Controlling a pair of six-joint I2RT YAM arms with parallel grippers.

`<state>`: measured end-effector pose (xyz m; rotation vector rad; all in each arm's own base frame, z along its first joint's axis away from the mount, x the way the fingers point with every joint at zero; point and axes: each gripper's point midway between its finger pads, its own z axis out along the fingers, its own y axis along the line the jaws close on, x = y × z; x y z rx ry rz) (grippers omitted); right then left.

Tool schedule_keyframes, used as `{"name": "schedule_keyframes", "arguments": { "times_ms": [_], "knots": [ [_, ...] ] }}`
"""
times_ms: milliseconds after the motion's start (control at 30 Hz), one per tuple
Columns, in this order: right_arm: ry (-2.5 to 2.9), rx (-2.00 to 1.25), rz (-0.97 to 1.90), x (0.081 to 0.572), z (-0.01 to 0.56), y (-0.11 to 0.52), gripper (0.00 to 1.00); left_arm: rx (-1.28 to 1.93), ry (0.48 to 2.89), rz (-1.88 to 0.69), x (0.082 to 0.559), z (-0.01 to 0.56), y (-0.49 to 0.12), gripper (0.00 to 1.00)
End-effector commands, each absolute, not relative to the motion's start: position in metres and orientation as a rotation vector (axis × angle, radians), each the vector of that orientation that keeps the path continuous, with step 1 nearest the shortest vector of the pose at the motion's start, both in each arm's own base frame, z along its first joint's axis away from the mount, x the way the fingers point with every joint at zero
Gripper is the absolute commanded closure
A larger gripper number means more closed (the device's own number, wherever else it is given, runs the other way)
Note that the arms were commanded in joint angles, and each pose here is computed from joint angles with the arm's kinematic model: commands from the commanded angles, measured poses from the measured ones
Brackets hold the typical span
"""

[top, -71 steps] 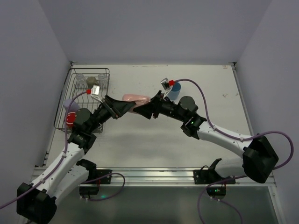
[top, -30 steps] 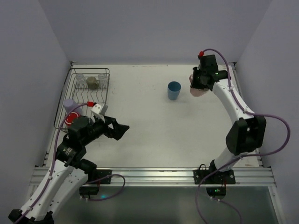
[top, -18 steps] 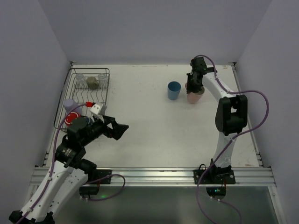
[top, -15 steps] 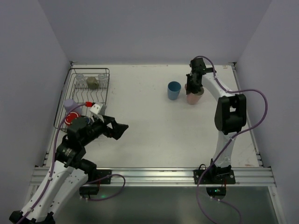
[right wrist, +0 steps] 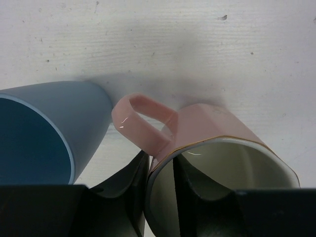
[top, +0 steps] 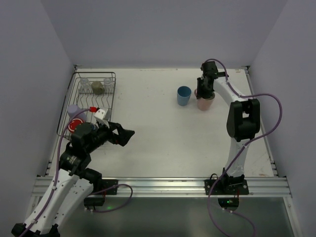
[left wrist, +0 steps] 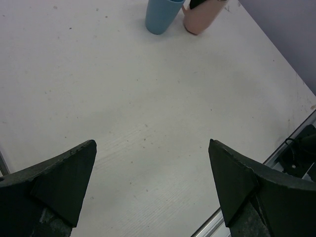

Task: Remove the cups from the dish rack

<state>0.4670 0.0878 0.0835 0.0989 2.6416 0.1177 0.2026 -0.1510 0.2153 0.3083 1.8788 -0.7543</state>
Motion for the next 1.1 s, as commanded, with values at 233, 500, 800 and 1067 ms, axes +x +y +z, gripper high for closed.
{"name": "schedule_keyframes", "arguments": {
  "times_ms": [233,500,800,1067],
  "knots": [
    [2.458,0.127,0.146,0.468,0.159,0.083,0.59,0.272,1.866,-0.698,0.213,0.218,-0.141,0.00],
    [2.289,0.183,0.383,0.436,0.201,0.105,0.48,0.056,1.881,-0.509,0.234,0.222,-0.106,0.00],
    [2.027,0.139,0.718,0.359,0.237,0.139,0.46,-0.426,1.828,-0.155,0.256,0.233,-0.030,0.00],
    [1.921,-0.011,0.887,0.302,0.247,0.171,0.44,-0.600,1.799,0.155,0.296,0.255,0.025,0.00]
  ]
}}
